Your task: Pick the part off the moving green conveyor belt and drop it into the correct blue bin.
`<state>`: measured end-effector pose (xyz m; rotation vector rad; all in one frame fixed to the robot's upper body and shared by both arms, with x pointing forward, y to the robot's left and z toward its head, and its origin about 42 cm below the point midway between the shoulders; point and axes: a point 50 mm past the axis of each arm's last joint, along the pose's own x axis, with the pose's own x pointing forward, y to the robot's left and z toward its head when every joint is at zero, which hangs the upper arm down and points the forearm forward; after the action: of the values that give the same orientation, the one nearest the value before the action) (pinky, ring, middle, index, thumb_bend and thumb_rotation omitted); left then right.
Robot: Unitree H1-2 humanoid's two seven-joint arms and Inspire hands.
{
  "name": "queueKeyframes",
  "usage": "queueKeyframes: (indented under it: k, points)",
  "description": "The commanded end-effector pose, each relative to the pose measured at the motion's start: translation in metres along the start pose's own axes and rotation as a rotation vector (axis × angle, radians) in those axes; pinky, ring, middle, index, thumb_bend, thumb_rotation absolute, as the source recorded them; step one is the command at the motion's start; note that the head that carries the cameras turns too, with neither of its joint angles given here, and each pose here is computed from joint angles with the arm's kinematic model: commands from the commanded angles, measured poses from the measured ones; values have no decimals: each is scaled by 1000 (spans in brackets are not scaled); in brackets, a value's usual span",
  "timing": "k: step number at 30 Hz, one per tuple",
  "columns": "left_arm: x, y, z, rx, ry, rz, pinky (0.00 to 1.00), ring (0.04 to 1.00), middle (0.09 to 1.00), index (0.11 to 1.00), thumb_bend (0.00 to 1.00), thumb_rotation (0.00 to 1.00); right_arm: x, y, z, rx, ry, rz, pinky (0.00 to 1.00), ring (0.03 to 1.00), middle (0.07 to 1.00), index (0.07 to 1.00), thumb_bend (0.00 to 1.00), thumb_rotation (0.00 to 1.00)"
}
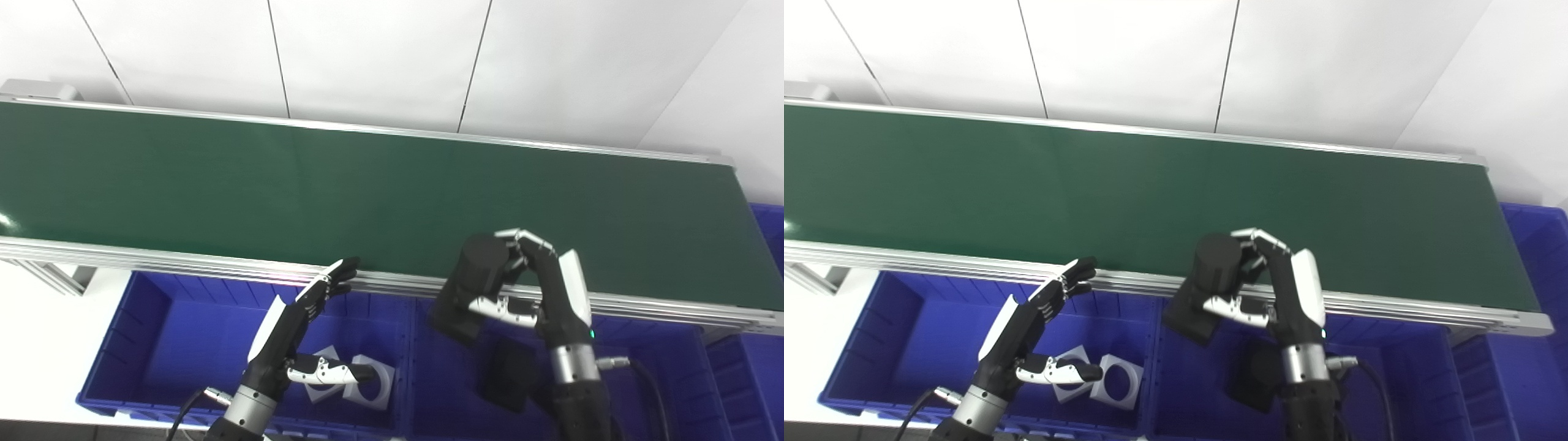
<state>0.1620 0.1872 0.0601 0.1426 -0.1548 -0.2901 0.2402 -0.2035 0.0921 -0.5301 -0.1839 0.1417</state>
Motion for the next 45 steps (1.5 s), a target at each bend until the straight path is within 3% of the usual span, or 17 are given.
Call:
queueKeyframes:
  k: [1, 9, 17, 26, 27, 28, 29, 31, 33, 39, 45]
  points:
    - [6, 3, 8, 8, -52, -1, 841, 897, 914, 893, 894, 364, -3, -8, -3, -21, -17, 20, 352, 383, 499, 569, 502, 0]
    - [1, 8, 5, 9, -41, 4, 830, 889, 905, 886, 889, 358, -16, -11, -25, -178, 60, 217, 380, 383, 490, 572, 501, 0]
    - [0, 11, 4, 17, -36, 10, 825, 887, 903, 882, 901, 374, -18, -3, -31, -279, 115, 312, 357, 373, 476, 570, 501, 0]
    - [-2, 12, 5, 12, -39, 11, 829, 886, 902, 881, 897, 365, -20, 8, -37, -411, 148, 405, 438, 408, 506, 547, 506, 0]
    - [-2, 12, 5, 13, -39, 12, 829, 887, 903, 881, 896, 362, -20, 8, -37, -419, 147, 410, 466, 505, 504, 521, 512, 0]
    - [-3, 12, 5, 14, -37, 13, 827, 886, 903, 881, 897, 364, -21, 9, -37, -423, 150, 413, 523, 622, 654, 507, 509, 79]
    - [-3, 12, 5, 15, -37, 14, 827, 886, 903, 881, 898, 367, -22, 9, -36, -428, 155, 415, 554, 674, 722, 503, 510, 108]
    - [-3, 13, 5, 15, -37, 13, 826, 887, 904, 880, 896, 368, -23, 9, -32, -450, 165, 411, 622, 770, 819, 722, 638, 145]
    - [-4, 14, 5, 8, -37, 13, 827, 887, 902, 878, 899, 364, -25, 7, -27, -465, 168, 404, 704, 849, 881, 807, 706, 238]
    - [-6, 16, 6, 19, -38, 11, 823, 886, 904, 882, 900, 376, -41, 2, -12, -459, 154, 340, 856, 984, 991, 939, 853, 331]
    - [-8, 19, 7, 20, -37, 10, 823, 885, 902, 883, 901, 371, -57, -1, -2, -386, 124, 244, 928, 1000, 1000, 999, 905, 366]
